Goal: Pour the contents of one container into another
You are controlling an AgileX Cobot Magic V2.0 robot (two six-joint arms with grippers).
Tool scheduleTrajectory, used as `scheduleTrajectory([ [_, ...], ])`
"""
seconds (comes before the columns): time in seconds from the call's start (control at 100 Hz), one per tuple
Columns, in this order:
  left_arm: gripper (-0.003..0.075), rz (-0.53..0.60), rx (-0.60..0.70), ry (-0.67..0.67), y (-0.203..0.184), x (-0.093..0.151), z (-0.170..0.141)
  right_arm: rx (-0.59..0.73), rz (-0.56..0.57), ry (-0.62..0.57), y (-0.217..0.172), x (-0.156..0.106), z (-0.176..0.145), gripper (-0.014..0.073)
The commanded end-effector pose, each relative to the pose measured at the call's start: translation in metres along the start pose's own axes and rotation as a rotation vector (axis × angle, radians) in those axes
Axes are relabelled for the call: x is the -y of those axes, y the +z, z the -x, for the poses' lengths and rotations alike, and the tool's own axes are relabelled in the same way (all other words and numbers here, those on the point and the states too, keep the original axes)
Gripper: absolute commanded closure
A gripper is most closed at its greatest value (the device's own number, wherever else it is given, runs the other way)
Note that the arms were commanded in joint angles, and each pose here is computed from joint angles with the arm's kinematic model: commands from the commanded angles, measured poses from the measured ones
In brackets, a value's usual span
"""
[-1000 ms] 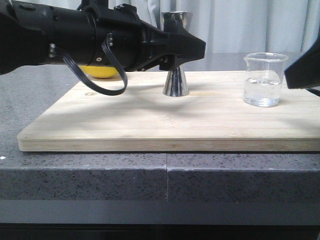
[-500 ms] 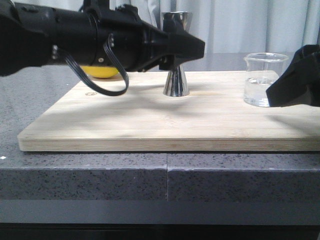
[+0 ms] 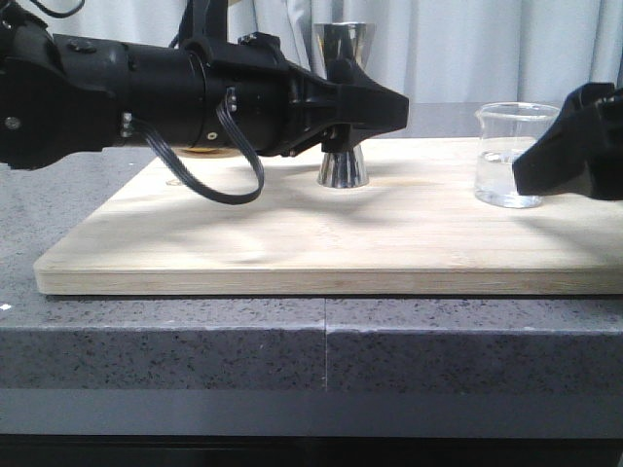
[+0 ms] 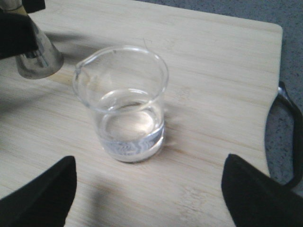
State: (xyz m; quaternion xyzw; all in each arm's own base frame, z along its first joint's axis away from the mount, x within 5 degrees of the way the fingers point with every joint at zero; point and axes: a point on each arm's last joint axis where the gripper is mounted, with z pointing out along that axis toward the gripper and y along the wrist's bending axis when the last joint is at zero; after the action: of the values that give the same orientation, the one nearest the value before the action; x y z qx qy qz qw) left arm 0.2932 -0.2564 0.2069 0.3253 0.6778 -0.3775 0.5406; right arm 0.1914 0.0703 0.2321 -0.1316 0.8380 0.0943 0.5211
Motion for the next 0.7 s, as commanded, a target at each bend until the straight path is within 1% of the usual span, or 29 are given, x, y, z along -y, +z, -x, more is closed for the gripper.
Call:
scheduleTrajectory([
  [0.0, 0.0204, -0.037, 0.133, 0.012, -0.0027, 0.0062, 0.0316, 0.117, -0.015, -0.016, -0.0024, 0.0008, 0.0106, 0.0027],
  [0.39, 0.0282, -0.047, 0.124, 0.026, -0.0027, 0.0072, 0.0308, 0.143, -0.022, -0.009, -0.0028, 0.0017, 0.0087, 0.0027],
  [0.69, 0.0414, -0.042, 0.113, 0.023, -0.0032, 0.0069, 0.0284, 0.148, -0.023, -0.005, -0.0029, 0.0017, 0.0092, 0.0027],
])
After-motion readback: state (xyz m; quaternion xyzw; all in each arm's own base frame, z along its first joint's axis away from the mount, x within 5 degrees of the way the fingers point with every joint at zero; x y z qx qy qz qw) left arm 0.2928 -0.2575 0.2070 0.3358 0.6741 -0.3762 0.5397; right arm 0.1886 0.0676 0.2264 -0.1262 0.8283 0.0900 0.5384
